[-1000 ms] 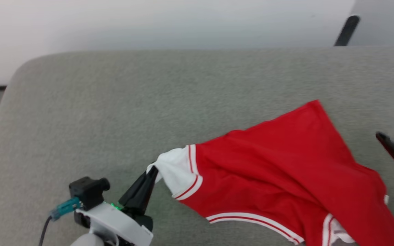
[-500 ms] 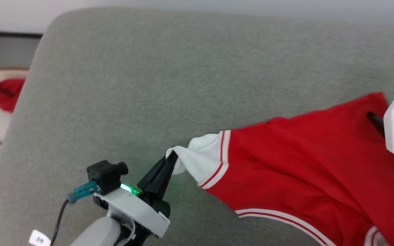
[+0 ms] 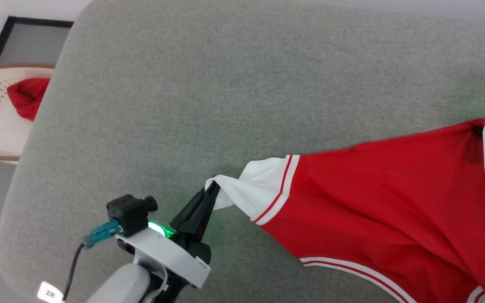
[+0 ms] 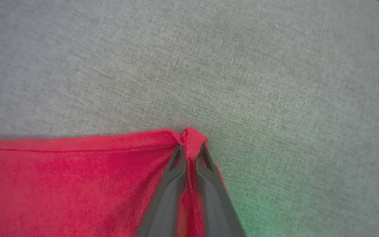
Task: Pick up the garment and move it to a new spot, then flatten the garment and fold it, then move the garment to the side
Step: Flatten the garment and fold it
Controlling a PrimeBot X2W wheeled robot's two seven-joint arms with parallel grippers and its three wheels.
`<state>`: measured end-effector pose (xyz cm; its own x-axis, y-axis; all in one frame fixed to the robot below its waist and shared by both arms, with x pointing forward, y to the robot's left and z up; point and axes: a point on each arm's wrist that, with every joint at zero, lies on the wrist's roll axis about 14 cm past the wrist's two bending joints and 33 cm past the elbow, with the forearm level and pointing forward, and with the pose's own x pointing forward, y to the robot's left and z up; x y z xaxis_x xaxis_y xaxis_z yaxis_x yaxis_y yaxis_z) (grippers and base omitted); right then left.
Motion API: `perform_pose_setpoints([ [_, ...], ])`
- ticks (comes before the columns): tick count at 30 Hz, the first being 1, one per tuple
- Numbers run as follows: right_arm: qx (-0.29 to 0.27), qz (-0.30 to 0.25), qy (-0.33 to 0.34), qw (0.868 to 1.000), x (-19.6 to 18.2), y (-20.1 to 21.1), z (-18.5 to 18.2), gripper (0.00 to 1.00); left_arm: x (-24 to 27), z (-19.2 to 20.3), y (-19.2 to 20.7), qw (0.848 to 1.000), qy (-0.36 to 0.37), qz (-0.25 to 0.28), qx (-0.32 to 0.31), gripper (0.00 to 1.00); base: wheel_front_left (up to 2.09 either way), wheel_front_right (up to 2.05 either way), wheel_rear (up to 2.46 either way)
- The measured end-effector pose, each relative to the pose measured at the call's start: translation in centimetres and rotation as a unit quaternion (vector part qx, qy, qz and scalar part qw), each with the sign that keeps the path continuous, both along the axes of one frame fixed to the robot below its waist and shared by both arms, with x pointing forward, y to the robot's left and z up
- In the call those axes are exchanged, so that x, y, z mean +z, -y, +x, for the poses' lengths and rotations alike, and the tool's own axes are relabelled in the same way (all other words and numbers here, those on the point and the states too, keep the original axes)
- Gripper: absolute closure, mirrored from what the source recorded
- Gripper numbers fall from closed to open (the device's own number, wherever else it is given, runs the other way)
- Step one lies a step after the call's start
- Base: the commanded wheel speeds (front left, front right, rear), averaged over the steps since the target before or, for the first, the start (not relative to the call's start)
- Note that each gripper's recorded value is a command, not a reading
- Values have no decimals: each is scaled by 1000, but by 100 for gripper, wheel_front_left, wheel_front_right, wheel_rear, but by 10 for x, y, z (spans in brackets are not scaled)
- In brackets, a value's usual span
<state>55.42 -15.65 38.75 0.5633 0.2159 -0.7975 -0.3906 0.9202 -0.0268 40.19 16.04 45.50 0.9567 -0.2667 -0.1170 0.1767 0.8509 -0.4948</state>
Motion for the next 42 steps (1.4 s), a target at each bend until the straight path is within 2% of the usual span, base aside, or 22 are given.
perform_pose_setpoints([
  [4, -12, 22, 22, 999, 8, 1, 2, 100, 6, 3, 0, 1000, 9, -8, 0, 100, 0, 0, 0],
  [9, -44, 63, 75, 994, 32, 4, 12, 100, 19, 12, -5, 999, 31, 11, -12, 100, 0, 0, 0],
  [13, -67, 99, 143, 982, 74, 5, 32, 100, 45, 37, -7, 997, 68, 34, -28, 100, 0, 0, 0],
  [16, -88, 119, 203, 968, 110, 14, 48, 100, 78, 64, -6, 992, 111, 49, -42, 100, 0, 0, 0],
  [19, -112, 136, 271, 946, 153, 27, 66, 100, 117, 94, -3, 986, 152, 52, -50, 100, 0, 0, 0],
  [24, -153, 164, 368, 903, 218, 50, 86, 100, 192, 145, -10, 975, 220, 18, -24, 100, 0, 0, 0],
  [31, -187, 189, 503, 823, 317, 80, 102, 100, 270, 199, -15, 962, 273, -4, 5, 100, 0, 0, 0],
  [35, -198, 203, 567, 773, 364, 93, 107, 100, 316, 221, -25, 947, 318, -18, 33, 100, 0, 0, 0],
  [38, -205, 204, 590, 754, 377, 99, 110, 100, 347, 228, -25, 934, 354, -32, 44, 100, 0, 0, 0],
  [40, -208, 203, 593, 751, 375, 101, 112, 100, 355, 231, -22, 929, 365, -46, 43, 100, 0, 0, 0],
  [42, -213, 202, 585, 756, 364, 101, 115, 100, 351, 233, -16, 930, 363, -52, 35, 100, 0, 0, 0],
])
